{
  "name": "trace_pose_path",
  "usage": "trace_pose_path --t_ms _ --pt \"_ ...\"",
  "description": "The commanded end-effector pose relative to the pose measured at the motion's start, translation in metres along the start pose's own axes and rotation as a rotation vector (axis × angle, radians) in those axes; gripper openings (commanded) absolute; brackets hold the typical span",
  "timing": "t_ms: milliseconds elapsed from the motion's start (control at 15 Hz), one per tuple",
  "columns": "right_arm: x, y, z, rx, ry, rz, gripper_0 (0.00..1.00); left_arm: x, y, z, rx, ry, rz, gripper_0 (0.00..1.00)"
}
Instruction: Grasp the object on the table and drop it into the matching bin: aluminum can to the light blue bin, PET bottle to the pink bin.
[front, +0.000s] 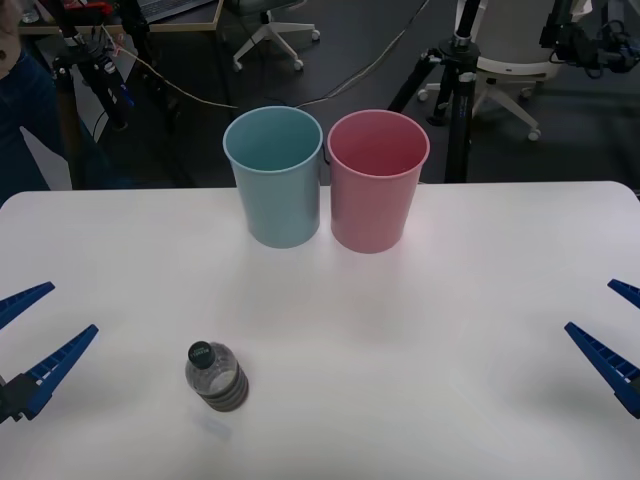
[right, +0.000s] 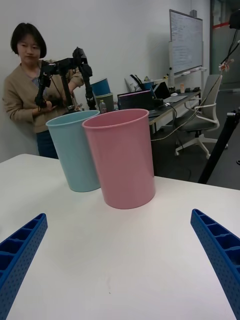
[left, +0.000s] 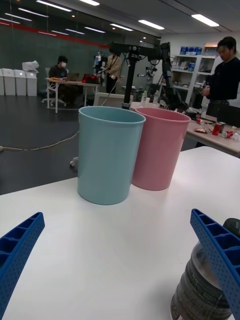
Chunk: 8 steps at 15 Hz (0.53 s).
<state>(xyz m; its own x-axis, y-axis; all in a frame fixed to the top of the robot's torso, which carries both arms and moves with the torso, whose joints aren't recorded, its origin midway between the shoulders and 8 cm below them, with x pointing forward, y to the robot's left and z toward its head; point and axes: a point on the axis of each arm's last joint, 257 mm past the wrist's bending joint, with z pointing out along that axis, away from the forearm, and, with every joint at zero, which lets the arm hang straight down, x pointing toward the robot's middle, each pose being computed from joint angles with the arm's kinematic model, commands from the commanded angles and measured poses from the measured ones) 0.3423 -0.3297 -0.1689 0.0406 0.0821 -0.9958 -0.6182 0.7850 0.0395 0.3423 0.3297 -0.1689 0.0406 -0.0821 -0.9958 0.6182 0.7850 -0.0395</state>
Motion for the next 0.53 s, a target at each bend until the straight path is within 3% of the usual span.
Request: trace_pose_path --t_ms 67,333,533 --pt "0.0 0.0 0.0 0.0 0.0 0.0 1.0 0.003 0.004 -0.002 -0.009 0.008 0.013 1.0" --pt "0.0 0.0 0.0 0.0 0.0 0.0 1.0 0.006 0.007 -0.01 -0.024 0.025 0.04 1.0" --pt "0.0 0.0 0.0 0.0 0.0 0.0 1.0 0.023 0.005 -0.027 -0.027 0.063 0.097 1.0"
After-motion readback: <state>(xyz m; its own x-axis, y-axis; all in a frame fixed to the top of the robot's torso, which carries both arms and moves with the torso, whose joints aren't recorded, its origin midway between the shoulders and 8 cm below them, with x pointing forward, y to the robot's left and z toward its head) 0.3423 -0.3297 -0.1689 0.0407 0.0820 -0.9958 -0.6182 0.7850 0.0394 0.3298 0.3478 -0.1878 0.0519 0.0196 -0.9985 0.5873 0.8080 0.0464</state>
